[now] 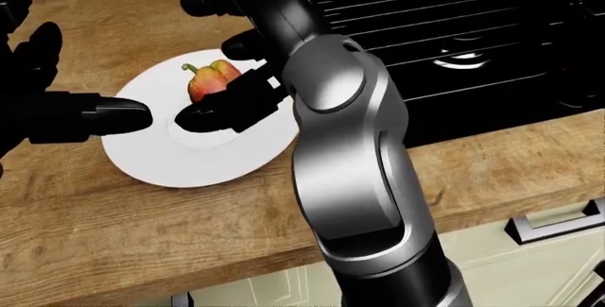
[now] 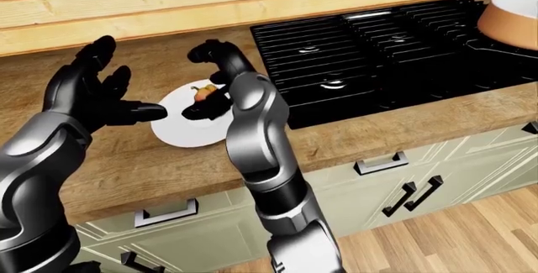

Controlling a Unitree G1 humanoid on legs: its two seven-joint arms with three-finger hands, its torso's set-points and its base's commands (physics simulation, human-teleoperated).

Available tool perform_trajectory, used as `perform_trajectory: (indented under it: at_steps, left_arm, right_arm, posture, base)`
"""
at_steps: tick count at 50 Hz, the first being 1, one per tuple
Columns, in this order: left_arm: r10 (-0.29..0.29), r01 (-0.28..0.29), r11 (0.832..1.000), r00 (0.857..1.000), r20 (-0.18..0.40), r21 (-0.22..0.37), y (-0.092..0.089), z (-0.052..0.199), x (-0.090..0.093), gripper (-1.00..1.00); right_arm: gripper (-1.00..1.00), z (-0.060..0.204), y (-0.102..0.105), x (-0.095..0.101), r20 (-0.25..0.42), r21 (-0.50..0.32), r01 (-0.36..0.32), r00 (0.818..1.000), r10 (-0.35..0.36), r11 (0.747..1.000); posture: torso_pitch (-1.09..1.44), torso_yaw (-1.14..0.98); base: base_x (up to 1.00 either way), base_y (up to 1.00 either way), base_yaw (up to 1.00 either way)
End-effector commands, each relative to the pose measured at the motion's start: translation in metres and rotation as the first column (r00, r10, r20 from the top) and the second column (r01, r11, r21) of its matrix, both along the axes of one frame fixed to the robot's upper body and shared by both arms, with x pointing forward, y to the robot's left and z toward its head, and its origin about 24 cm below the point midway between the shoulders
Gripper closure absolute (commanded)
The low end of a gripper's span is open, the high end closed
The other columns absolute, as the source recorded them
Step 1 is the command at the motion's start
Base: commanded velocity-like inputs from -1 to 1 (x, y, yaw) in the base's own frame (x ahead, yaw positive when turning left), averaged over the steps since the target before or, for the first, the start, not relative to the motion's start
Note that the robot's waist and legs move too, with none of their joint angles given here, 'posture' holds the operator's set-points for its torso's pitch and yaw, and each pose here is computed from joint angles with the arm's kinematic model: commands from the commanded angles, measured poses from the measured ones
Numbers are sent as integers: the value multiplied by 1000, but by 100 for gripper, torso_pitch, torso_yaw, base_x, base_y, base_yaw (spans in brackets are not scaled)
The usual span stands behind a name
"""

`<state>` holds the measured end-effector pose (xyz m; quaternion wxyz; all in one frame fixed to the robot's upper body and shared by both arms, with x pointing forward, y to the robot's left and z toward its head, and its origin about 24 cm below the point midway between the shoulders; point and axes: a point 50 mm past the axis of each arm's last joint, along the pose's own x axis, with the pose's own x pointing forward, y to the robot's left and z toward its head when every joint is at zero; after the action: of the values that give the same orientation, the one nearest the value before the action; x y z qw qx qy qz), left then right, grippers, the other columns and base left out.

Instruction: Pick the bell pepper from the plate and place it in the pan.

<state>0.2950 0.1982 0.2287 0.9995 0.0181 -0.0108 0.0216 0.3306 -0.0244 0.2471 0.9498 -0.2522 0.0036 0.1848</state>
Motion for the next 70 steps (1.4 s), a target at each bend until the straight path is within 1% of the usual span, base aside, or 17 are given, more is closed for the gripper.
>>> perform_trajectory:
  at_steps: [1,13,21,25,29,38,55,57,70]
  left_arm:
    - [2,-3,1000,996,88,10,0,16,-3,-100]
    - [1,-2,1000,996,88,9,0,15,-3,-100]
    - [1,-2,1000,996,87,9,0,15,-4,-100]
    - [-1,0,1000,996,88,10,-1,16,-4,-100]
    - [-2,1,1000,996,87,10,-1,15,-3,-100]
    - [-3,2,1000,996,88,9,-1,14,-3,-100]
    - [-3,2,1000,996,88,7,0,14,-2,-100]
    - [-3,2,1000,996,89,6,0,15,-2,-100]
    - [-4,4,1000,996,86,7,-1,13,-4,-100]
  right_arm:
    - [-36,17,3,-5,87,-1,-16,996,16,1000]
    - [-36,12,4,0,82,-13,-11,997,12,1000]
    - [-37,16,5,2,92,-11,-5,996,6,1000]
    - [-34,18,6,10,99,-13,3,995,-1,1000]
    - [-33,19,8,14,99,-10,5,995,-4,1000]
    - [-33,17,14,23,93,-18,3,996,-1,1000]
    - [-33,7,15,32,88,-44,14,996,-10,999]
    - [-30,7,15,32,90,-49,16,996,-11,999]
    - [-30,-2,19,34,86,-61,18,996,-13,998]
  posture:
    - [0,0]
    - [0,0]
    - [0,0]
    - [0,0]
    - [0,0]
    - [0,0]
    - [0,0]
    - [0,0]
    - [0,0]
  base:
    - [0,0,0]
    - [0,0,0]
    - [0,0,0]
    - [0,0,0]
    - [0,0,0]
    - [0,0,0]
    - [0,0,0]
    - [0,0,0]
    - [0,0,0]
